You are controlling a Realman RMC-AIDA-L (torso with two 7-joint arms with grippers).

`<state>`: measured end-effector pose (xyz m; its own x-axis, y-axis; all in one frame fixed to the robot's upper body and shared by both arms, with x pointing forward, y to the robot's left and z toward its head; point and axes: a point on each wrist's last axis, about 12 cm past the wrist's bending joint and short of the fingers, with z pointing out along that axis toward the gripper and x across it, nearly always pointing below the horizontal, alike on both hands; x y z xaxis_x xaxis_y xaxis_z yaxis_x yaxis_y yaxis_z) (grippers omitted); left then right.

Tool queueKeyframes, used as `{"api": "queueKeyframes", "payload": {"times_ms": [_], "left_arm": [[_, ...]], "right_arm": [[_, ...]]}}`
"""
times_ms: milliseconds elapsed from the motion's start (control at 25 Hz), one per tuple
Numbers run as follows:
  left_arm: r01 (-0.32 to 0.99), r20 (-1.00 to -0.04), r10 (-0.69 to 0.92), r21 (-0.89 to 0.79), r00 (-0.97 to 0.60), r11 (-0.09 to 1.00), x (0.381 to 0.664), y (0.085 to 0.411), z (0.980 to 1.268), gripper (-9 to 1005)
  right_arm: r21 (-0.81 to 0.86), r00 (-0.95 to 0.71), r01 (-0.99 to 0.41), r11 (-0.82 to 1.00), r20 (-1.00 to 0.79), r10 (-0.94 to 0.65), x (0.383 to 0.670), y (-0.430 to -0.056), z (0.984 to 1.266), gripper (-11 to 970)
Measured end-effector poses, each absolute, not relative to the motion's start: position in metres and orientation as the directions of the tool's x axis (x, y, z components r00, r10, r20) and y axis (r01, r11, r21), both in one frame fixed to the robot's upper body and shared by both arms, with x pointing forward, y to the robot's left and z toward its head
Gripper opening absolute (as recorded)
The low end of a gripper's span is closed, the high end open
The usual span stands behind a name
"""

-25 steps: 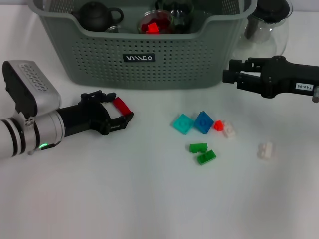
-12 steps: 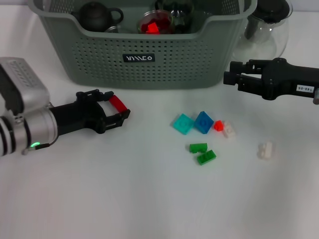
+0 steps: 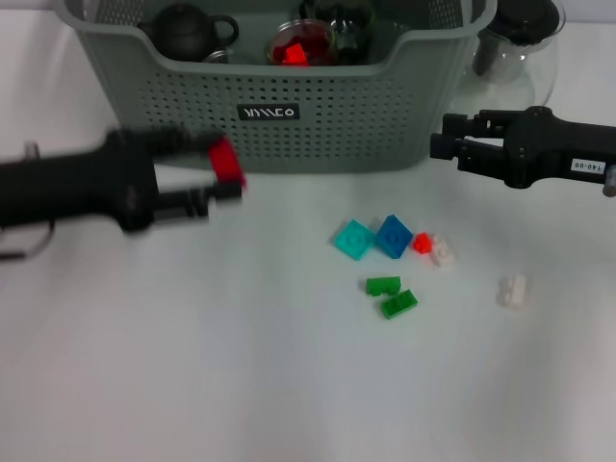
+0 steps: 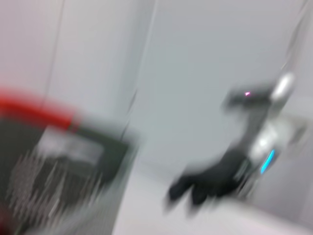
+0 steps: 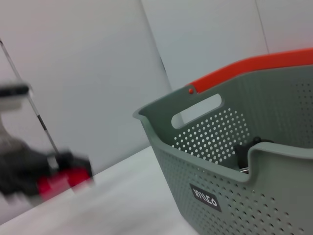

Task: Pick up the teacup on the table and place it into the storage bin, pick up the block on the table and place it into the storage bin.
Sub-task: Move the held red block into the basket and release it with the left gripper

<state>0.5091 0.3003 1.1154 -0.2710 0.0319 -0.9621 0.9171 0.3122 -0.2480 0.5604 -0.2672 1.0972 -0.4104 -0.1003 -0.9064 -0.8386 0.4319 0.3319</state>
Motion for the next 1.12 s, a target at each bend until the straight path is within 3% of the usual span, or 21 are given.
{"api": "queueKeyframes", "payload": {"times_ms": [120,240,480,720,960,1120], "left_arm": [[0.923,-0.97,-0.071,-0.244,-0.234,0.298,0.533,0.297,1.154,674],[0.899,-0.971,-0.108,-0.24,-0.215,0.365,0.565,0.294,1.189,675],[0.807,-0.936,0.072,-0.257,-0.346,0.532,0.634,0.264,1.24,679],[0.739,-0.81,0.357,-0.133,-0.464,0.66,0.668,0.202,1.232,683],[0.704,-0.699,0.508,0.01,-0.503,0.71,0.678,0.156,1.203,687],[0.682,-0.663,0.536,0.052,-0.522,0.73,0.683,0.143,1.191,689]], "right_arm": [[0.331,-0.409,-0.84,0.431,-0.907,-0.1,0.56,-0.266,1.097,425],[0.333,-0.41,-0.84,0.429,-0.907,-0.099,0.559,-0.267,1.097,425],[0.336,-0.414,-0.836,0.433,-0.905,-0.097,0.557,-0.269,1.095,425],[0.334,-0.409,-0.841,0.426,-0.907,-0.098,0.558,-0.266,1.096,425],[0.333,-0.408,-0.842,0.424,-0.907,-0.099,0.558,-0.265,1.096,425],[0.334,-0.41,-0.841,0.426,-0.907,-0.098,0.558,-0.266,1.096,425]]}}
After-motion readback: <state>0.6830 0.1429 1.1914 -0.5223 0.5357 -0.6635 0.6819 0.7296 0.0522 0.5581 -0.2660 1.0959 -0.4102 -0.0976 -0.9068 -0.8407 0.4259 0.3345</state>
